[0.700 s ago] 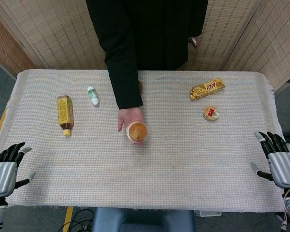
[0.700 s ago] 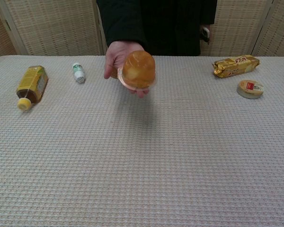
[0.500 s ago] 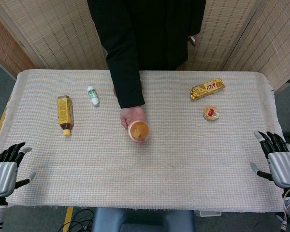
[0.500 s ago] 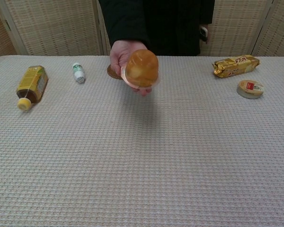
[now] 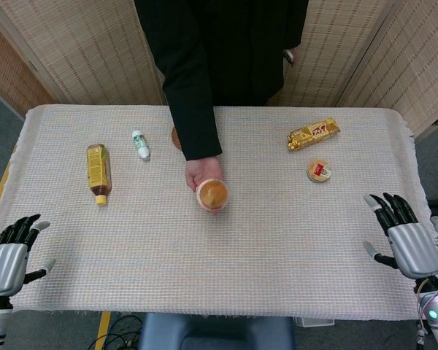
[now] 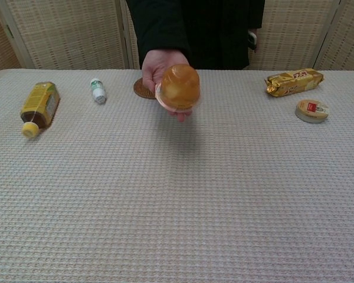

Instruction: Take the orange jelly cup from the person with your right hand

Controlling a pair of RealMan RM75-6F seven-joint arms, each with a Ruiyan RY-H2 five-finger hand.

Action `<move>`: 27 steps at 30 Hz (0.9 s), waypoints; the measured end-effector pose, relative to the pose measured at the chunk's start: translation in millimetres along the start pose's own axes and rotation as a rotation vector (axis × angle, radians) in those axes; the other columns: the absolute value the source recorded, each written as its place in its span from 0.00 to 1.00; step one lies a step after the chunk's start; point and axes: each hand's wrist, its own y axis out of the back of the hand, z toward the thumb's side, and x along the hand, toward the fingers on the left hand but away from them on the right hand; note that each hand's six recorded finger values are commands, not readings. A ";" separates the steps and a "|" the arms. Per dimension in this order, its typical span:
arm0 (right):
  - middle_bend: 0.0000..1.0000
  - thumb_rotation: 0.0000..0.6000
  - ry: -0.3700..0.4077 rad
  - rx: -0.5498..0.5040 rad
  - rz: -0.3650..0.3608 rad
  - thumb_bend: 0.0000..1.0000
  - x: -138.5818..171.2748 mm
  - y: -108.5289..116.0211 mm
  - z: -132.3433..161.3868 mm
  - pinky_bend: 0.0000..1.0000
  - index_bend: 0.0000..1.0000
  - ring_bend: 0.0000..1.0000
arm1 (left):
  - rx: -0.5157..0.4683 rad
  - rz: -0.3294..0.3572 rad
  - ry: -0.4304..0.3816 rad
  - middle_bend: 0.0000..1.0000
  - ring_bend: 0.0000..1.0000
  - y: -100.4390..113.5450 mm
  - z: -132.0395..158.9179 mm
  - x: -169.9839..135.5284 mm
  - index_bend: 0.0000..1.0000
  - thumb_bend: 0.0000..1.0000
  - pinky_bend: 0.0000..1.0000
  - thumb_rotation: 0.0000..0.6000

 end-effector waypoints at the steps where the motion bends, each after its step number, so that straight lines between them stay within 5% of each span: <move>1: 0.10 1.00 0.023 0.003 0.004 0.28 -4.8 0.4 6.1 0.03 0.00 0.00 | -0.001 0.002 0.000 0.15 0.14 0.7 0.0 -0.4 0.25 0.23 0.20 1.00; 10: 0.12 1.00 0.267 0.011 0.107 0.29 -62.9 -4.2 83.0 0.07 0.00 0.00 | 0.002 0.013 -0.004 0.15 0.14 7.2 -2.0 -6.6 0.25 0.23 0.20 1.00; 17: 0.07 1.00 0.465 0.043 0.177 0.24 -118.7 -13.8 169.4 0.07 0.00 0.00 | 0.004 0.027 0.012 0.15 0.14 14.1 -8.3 -12.4 0.25 0.23 0.20 1.00; 27: 0.06 1.00 0.569 0.068 0.194 0.24 -168.6 -35.6 253.4 0.07 0.00 0.00 | 0.006 0.040 0.043 0.15 0.14 19.6 -19.1 -20.2 0.25 0.23 0.20 1.00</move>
